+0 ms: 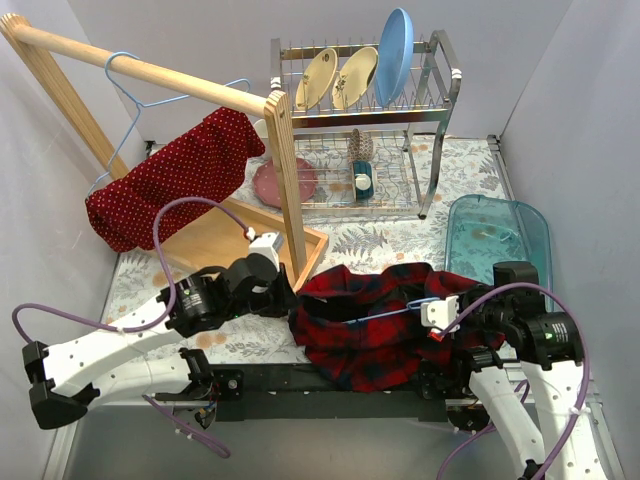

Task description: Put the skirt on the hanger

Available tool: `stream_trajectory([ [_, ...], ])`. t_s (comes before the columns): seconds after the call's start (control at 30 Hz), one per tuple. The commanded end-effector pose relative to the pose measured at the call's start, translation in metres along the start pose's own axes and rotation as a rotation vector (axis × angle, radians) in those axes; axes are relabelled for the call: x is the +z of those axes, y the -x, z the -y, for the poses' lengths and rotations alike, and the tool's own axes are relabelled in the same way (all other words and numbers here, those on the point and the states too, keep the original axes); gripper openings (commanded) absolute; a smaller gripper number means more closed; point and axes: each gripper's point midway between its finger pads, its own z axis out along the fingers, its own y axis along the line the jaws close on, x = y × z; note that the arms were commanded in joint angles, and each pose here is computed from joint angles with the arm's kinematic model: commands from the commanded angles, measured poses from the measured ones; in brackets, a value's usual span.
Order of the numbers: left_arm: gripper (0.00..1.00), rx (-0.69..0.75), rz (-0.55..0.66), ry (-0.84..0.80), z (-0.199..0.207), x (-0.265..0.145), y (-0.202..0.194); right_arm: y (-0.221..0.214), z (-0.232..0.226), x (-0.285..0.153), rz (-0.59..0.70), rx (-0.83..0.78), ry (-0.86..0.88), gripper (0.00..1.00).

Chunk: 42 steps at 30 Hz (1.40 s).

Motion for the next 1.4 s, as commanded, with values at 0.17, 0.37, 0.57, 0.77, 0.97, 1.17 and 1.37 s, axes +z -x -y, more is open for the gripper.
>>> stream_trajectory([
  [0.17, 0.0, 0.093, 0.186, -0.205, 0.085, -0.065, 0.089, 0.031, -0.001, 0.006, 0.181, -0.153, 0.079, 0.01],
  [0.37, 0.0, 0.113, 0.246, -0.26, 0.111, -0.086, 0.117, 0.059, 0.006, 0.005, 0.33, -0.203, 0.085, 0.01],
  [0.57, 0.0, 0.097, 0.299, -0.04, 0.072, -0.074, 0.127, 0.1, 0.017, -0.016, 0.48, -0.212, 0.057, 0.01],
  [0.77, 0.0, 0.107, 0.208, 0.104, 0.025, -0.041, 0.087, 0.157, 0.021, -0.059, 0.705, -0.187, 0.069, 0.01],
  [0.97, 0.0, 0.11, 0.121, 0.172, -0.011, -0.023, 0.048, 0.182, 0.034, -0.094, 0.757, -0.165, 0.03, 0.01],
  [1.17, 0.0, 0.108, 0.101, 0.187, -0.033, -0.024, 0.03, 0.183, 0.031, -0.093, 0.761, -0.131, 0.067, 0.01],
  [1.37, 0.73, 0.103, 0.108, -0.075, 0.009, -0.034, 0.029, 0.175, 0.046, -0.079, 0.711, -0.039, 0.098, 0.01],
])
